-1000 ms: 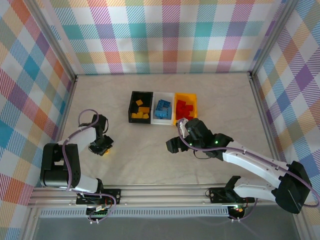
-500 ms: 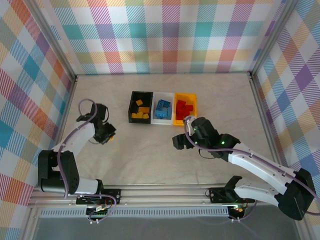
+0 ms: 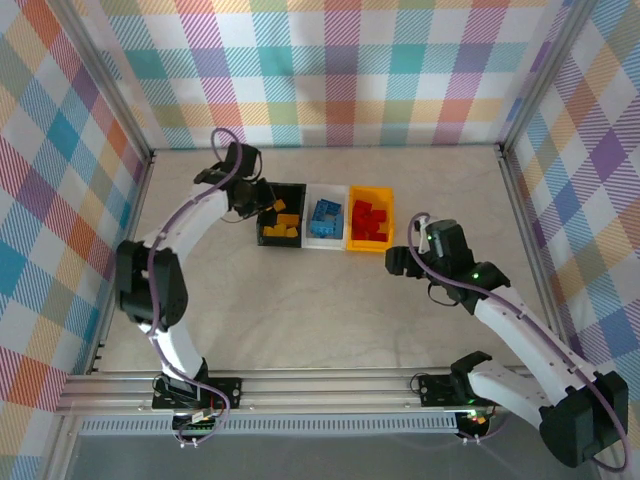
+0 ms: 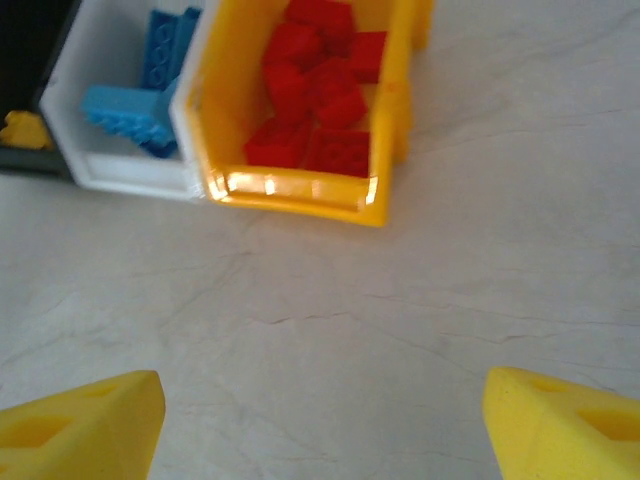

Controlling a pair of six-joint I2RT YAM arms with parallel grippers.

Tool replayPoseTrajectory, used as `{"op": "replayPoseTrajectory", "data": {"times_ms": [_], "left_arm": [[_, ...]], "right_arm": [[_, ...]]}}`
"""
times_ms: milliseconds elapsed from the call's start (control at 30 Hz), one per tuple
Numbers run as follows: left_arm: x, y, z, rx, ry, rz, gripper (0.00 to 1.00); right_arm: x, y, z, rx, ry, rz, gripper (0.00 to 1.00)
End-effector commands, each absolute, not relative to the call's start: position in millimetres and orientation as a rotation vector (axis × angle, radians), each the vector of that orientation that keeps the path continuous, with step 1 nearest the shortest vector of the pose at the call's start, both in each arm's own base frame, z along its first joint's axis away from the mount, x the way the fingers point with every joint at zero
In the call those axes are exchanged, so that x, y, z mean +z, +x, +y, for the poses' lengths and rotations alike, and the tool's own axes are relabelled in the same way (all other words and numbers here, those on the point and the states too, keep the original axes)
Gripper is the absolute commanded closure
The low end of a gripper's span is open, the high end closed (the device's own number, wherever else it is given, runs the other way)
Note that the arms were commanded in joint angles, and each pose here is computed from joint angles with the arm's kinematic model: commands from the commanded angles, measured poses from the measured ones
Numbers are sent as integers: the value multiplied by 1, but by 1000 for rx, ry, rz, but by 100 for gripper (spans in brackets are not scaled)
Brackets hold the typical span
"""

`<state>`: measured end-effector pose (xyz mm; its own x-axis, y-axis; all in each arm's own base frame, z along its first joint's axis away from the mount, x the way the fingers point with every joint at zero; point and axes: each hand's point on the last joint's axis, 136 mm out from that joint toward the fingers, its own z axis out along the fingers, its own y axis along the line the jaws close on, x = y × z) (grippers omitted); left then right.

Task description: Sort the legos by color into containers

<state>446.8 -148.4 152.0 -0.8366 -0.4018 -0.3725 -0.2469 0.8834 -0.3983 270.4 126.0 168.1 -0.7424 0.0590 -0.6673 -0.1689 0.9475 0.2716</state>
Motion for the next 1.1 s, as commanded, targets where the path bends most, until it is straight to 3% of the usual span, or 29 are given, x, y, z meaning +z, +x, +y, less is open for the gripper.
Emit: {"op": "replayPoseTrajectory", "data": {"times_ms": [0, 100, 367, 733, 800, 1067], "left_arm": [[140, 468, -159, -454, -380, 2608, 83], [127, 483, -168, -454, -341, 2625, 81], [114, 497, -179, -475, -295, 2635, 60], [191, 466, -158, -439, -229, 2474, 4], [205, 452, -137, -339, -257, 2437, 0], [269, 376, -42, -32, -293, 1992, 1]], "right_arm": [[168, 272, 115, 399, -48, 2366, 17], [160, 283, 105, 396, -4, 2368, 16], [131, 310, 69, 362, 89, 2350, 7], [114, 359, 30, 141, -79, 2112, 1], [107, 370, 26, 147, -66, 2091, 1], [105, 398, 32, 193, -96, 1963, 1]]}}
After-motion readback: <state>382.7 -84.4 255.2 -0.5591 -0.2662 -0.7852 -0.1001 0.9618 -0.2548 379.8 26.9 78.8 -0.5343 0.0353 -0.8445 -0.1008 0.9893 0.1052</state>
